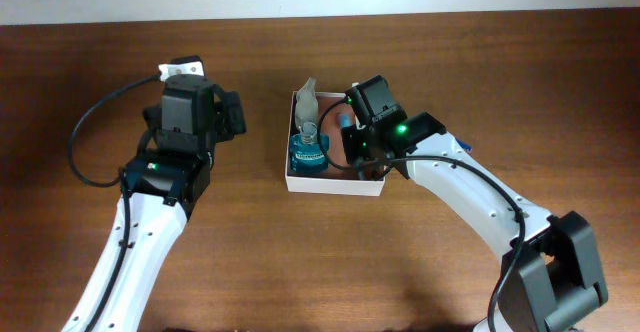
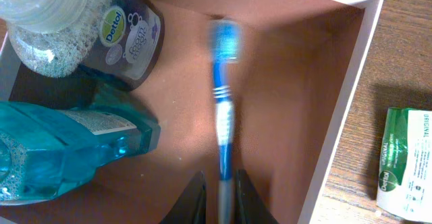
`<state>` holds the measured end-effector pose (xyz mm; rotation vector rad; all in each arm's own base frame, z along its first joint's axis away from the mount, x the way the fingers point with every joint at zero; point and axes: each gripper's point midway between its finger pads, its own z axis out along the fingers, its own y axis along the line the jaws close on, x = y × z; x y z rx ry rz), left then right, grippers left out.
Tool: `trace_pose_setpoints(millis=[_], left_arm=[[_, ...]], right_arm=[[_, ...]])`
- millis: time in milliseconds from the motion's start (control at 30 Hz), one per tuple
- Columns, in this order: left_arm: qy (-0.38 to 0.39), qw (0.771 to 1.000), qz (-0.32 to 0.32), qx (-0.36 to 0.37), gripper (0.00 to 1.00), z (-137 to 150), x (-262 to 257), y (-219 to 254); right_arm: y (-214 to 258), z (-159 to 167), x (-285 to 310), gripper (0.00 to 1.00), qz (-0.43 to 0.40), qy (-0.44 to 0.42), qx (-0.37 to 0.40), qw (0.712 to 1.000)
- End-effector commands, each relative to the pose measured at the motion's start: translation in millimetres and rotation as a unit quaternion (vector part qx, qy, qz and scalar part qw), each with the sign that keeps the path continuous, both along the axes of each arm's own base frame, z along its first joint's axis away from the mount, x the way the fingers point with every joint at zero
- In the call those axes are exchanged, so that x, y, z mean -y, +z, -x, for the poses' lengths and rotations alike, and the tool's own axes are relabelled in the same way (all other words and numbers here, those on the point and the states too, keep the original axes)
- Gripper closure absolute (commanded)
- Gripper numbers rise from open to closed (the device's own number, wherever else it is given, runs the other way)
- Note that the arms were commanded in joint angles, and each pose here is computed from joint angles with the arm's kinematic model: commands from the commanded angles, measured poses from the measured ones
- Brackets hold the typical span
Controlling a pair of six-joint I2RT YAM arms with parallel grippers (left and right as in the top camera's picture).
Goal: Pack container
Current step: 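Lower the toothbrush into the box, open right gripper, withdraw right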
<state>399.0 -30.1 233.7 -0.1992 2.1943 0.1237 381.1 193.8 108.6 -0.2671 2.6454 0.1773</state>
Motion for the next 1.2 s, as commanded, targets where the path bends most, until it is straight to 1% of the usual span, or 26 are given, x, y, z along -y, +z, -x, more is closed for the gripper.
trace_pose_setpoints(millis=[0, 133, 233, 367, 400, 433, 467, 500, 633, 733, 867, 967, 1100, 1133, 1167], left_arm=[[0.004, 1.0, -0.003, 0.01, 0.01, -1, -3, 8], [0.004, 1.0, -0.003, 0.01, 0.01, -1, -3, 8], [0.004, 1.0, -0.003, 0.01, 0.01, -1, -3, 8], [0.004, 1.0, -0.003, 0.01, 0.01, -1, -3, 8], [0.004, 1.0, -0.003, 0.01, 0.01, -1, -3, 8], [0.004, 1.0, -0.003, 0.01, 0.01, -1, -3, 8], [0.004, 1.0, -0.003, 0.01, 0.01, -1, -3, 8], [0.004, 1.0, -0.003, 0.01, 0.01, -1, -3, 8], [0.004, 1.0, -0.003, 0.01, 0.01, -1, -3, 8], [0.004, 1.0, -0.003, 0.01, 0.01, -1, -3, 8], [0.004, 1.0, -0.003, 0.01, 0.01, -1, -3, 8], [0.004, 1.0, -0.003, 0.01, 0.0, -1, -3, 8], [0.004, 1.0, -0.003, 0.01, 0.01, -1, -3, 8], [0.004, 1.0, -0.003, 0.01, 0.01, -1, -3, 8], [0.004, 1.0, -0.003, 0.01, 0.01, -1, -3, 8]], right_arm=[[-15, 6, 0, 0.89, 0.009, -0.001, -0.016, 1.0], [-16, 9, 1, 0.89, 0.012, 0.0, -0.022, 1.0], [-6, 12, 4, 0.89, 0.017, 0.013, -0.016, 1.0], [34, 18, 31, 0.89, 0.011, -0.01, 0.003, 1.0], [46, 20, 42, 0.86, 0.007, -0.022, 0.009, 1.0], [56, 23, 54, 0.79, 0.005, -0.035, 0.014, 0.999], [67, 26, 70, 0.28, 0.004, -0.053, 0.018, 0.998], [74, 30, 83, 0.01, 0.004, -0.068, 0.019, 0.998], [86, 42, 136, 0.02, 0.008, -0.134, 0.008, 0.991], [78, 52, 176, 0.02, 0.018, -0.19, -0.023, 0.981], [55, 58, 208, 0.01, 0.021, -0.237, -0.057, 0.97], [38, 61, 218, 0.01, 0.025, -0.252, -0.079, 0.964], [11, 61, 218, 0.01, 0.035, -0.236, -0.106, 0.965], [3, 62, 218, 0.02, 0.036, -0.237, -0.117, 0.964], [0, 62, 218, 0.07, 0.037, -0.237, -0.123, 0.963]])
